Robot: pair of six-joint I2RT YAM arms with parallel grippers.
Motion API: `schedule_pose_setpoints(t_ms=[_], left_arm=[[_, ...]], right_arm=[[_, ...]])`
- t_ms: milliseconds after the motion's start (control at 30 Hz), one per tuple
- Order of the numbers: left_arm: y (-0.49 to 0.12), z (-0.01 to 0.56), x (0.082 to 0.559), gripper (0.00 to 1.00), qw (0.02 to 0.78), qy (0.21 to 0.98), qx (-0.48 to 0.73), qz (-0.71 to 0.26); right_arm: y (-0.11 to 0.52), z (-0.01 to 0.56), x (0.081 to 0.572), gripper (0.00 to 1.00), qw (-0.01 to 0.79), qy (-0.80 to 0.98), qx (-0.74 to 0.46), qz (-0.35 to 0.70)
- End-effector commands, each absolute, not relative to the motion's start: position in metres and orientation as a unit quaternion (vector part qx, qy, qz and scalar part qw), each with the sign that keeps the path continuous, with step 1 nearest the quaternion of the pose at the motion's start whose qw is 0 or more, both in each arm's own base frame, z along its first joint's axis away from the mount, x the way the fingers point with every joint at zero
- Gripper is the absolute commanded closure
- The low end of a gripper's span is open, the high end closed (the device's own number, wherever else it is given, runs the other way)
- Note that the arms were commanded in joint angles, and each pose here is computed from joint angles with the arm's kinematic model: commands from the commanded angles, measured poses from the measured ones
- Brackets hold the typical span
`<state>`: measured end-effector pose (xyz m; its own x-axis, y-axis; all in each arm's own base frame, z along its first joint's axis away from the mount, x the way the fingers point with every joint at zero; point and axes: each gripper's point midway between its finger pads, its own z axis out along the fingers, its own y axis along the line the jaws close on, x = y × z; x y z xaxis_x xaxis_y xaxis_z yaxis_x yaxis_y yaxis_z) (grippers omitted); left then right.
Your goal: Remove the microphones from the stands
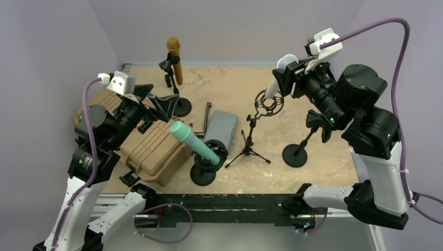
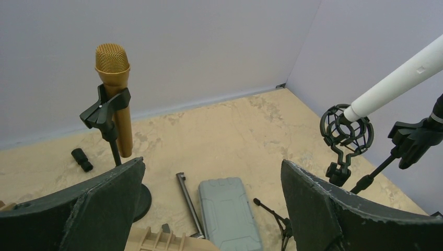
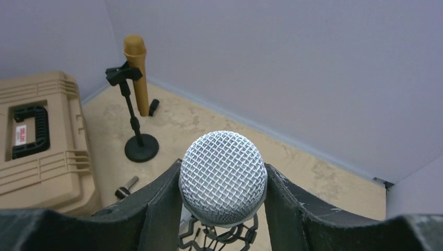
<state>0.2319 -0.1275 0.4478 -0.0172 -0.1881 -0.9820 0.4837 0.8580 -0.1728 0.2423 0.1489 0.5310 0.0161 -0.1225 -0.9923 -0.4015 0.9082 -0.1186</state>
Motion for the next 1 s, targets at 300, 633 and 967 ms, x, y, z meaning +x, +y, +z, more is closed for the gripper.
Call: schedule_pose_setpoints(t_ms=[300, 633, 967], left_arm=[[-0.128, 0.458, 0.233, 0.0, 0.704, 0.656, 0.107, -0.249], [-0.128, 0.46, 0.231, 0.0, 0.707, 0.653, 0.107, -0.252], [-0.131, 0.458, 0.233, 0.0, 0.703, 0.655, 0.109, -0.255]], right_arm=[[0.091, 0.594, 0.237, 1.0, 0.785, 0.612, -0.013, 0.095], [0.068, 0.576, 0.304, 1.0, 0.773, 0.629, 0.063, -0.048], [0.012, 0.526, 0.402, 1.0, 0.73, 0.675, 0.103, -0.014]])
